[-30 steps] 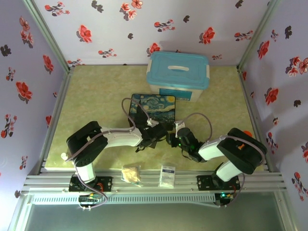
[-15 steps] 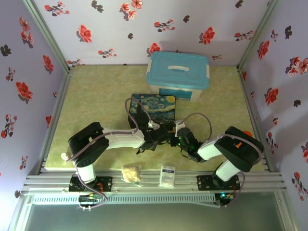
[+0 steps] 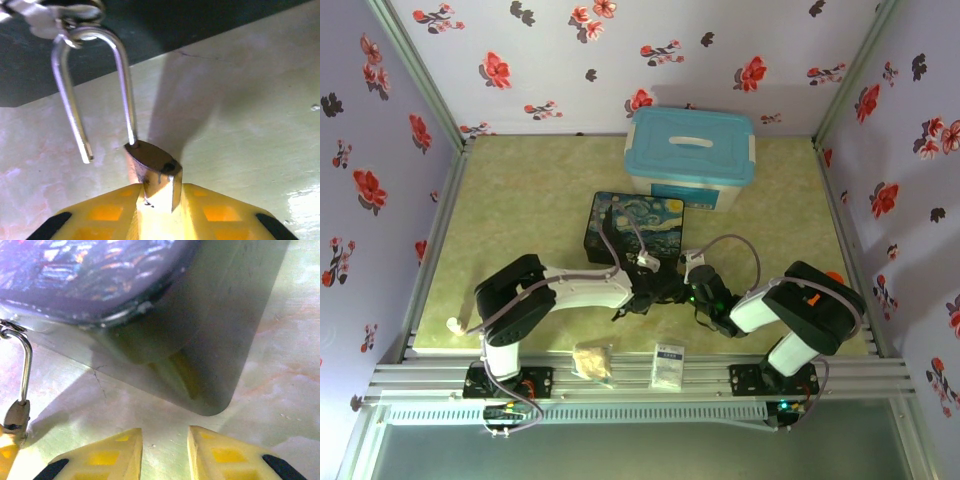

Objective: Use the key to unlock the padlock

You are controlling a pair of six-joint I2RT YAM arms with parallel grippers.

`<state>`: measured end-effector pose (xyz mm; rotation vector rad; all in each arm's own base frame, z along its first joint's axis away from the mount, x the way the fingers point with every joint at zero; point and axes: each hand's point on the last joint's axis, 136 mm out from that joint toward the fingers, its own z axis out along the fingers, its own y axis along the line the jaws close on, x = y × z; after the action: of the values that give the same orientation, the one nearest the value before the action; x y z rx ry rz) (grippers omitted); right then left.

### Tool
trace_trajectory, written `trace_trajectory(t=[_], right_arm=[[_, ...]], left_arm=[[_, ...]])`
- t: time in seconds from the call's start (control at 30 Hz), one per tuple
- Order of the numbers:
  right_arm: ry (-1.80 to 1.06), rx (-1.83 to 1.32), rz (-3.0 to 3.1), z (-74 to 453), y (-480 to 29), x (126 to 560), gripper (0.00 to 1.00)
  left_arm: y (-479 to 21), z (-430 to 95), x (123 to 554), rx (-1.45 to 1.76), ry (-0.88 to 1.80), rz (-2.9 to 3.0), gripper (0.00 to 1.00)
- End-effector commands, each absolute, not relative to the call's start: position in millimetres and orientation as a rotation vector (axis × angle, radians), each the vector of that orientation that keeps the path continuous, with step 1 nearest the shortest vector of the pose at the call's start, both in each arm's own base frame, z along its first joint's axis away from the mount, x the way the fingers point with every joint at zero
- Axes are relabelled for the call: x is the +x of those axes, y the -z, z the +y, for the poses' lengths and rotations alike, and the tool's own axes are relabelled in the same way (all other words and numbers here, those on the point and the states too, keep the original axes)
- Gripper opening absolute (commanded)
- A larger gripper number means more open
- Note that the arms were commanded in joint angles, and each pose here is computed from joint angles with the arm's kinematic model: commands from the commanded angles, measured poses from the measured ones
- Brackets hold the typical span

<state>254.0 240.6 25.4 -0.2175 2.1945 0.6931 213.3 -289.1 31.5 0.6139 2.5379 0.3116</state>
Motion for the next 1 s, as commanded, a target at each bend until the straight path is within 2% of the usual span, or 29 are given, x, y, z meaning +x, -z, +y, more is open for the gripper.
trace_trajectory(t=[0.0, 0.17, 0.3, 0.4, 0.47, 0.53, 0.6, 0.63, 0.67, 0.7, 0.73, 0.77, 0.8, 0.97], right_arm=[[-0.659, -0.201, 2.278, 229.6, -3.3, 244.7, 0.3], [-0.662, -0.187, 2.275, 226.5, -2.9, 242.7, 0.3], [-0.682, -0.178, 2.274, 226.8, -3.5, 240.9, 0.3], [-0.735, -0.174, 2.24, 229.3, -12.5, 238.3, 0.34], [-0.761, -0.156, 2.231, 230.1, -18.8, 237.5, 0.42], [-0.761, -0.086, 2.252, 227.5, -21.6, 239.3, 0.45], [-0.798, -0.118, 2.276, 235.8, -26.6, 234.5, 0.49], [-0.817, -0.159, 2.261, 242.0, -33.1, 231.0, 0.55], [-0.81, -0.179, 2.244, 245.7, -39.3, 227.8, 0.62], [-0.798, -0.192, 2.23, 248.1, -45.2, 225.1, 0.67], [-0.78, -0.199, 2.218, 249.7, -50.7, 222.0, 0.78], [-0.768, -0.204, 2.203, 251.6, -56.3, 219.7, 0.92], [-0.768, -0.211, 2.194, 254.6, -61.1, 218.0, 0.99], [-0.76, -0.231, 2.186, 272.0, -72.3, 221.0, 0.96]], left_arm=[[-27.7, -282.5, 213.8, 0.611, -0.385, 2.527, 0.25], [-39.1, -287.2, 213.0, 0.605, -0.341, 2.512, 0.26], [-48.3, -295.4, 208.3, 0.606, -0.283, 2.515, 0.36], [-65.1, -301.4, 205.4, 0.586, -0.18, 2.509, 0.45], [-81.1, -305.0, 204.9, 0.553, -0.073, 2.498, 0.48], [-95.3, -308.8, 204.8, 0.522, 0.061, 2.489, 0.51], [-106.1, -310.6, 206.1, 0.487, 0.21, 2.49, 0.6], [-110.8, -309.7, 208.2, 0.459, 0.285, 2.49, 0.67], [-114.6, -308.3, 209.5, 0.436, 0.35, 2.484, 0.79], [-117.0, -305.8, 210.6, 0.421, 0.403, 2.476, 0.95], [-122.0, -304.2, 212.5, 0.406, 0.464, 2.455, 1.0], [-123.8, -300.5, 214.3, 0.389, 0.502, 2.441, 1.0], [-125.6, -296.0, 216.5, 0.369, 0.524, 2.43, 1.0], [-125.5, -269.9, 231.0, 0.209, 0.696, 2.432, 1.0]])
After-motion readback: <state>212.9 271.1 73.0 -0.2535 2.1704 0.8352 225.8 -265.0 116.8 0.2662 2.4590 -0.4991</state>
